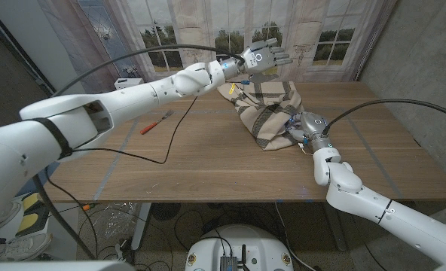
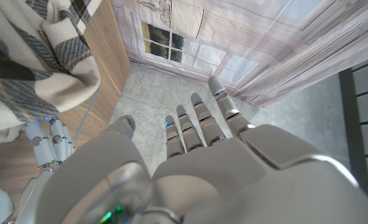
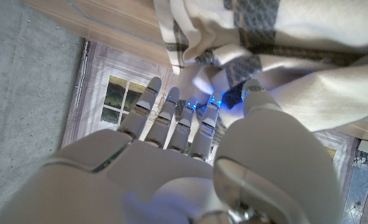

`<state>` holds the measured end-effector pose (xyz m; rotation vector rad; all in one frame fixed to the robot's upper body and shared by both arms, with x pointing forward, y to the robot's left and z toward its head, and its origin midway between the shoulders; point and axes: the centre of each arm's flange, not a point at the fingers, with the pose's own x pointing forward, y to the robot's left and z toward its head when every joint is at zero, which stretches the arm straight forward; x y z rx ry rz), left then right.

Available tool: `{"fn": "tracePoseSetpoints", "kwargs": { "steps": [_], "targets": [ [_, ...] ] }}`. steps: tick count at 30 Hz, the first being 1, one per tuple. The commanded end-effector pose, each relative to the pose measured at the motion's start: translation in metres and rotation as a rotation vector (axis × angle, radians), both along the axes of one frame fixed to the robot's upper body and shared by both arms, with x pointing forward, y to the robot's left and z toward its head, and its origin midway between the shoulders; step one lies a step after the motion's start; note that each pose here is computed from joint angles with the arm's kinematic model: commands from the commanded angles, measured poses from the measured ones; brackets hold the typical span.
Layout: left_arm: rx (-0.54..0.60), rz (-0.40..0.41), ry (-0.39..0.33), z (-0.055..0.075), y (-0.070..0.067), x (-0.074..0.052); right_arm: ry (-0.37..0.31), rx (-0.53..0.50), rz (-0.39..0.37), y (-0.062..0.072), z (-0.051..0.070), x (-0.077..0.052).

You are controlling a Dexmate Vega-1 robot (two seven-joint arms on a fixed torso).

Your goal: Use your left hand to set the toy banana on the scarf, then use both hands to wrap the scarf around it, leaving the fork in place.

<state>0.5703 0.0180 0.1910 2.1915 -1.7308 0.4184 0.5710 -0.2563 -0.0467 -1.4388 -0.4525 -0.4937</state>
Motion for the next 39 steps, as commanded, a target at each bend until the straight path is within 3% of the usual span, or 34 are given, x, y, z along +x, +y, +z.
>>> {"fn": "tracePoseSetpoints", "kwargs": {
  "steps": [1, 11, 23, 39],
  "targets": [
    [-0.185, 0.061, 0.091, -0.013, 0.041, -0.024, -0.094, 0.050, 0.035, 0.006, 0.021, -0.013],
    [-0.338, 0.093, 0.177, -0.025, 0.069, -0.033, -0.172, 0.120, 0.084, 0.010, 0.029, -0.021],
    [-0.550, 0.064, 0.329, -0.040, 0.103, -0.036, -0.218, 0.195, 0.129, 0.018, 0.032, -0.031],
    [-0.793, -0.041, 0.633, -0.056, 0.147, -0.027, -0.244, 0.313, 0.224, 0.027, 0.035, -0.036]
  ]
}}
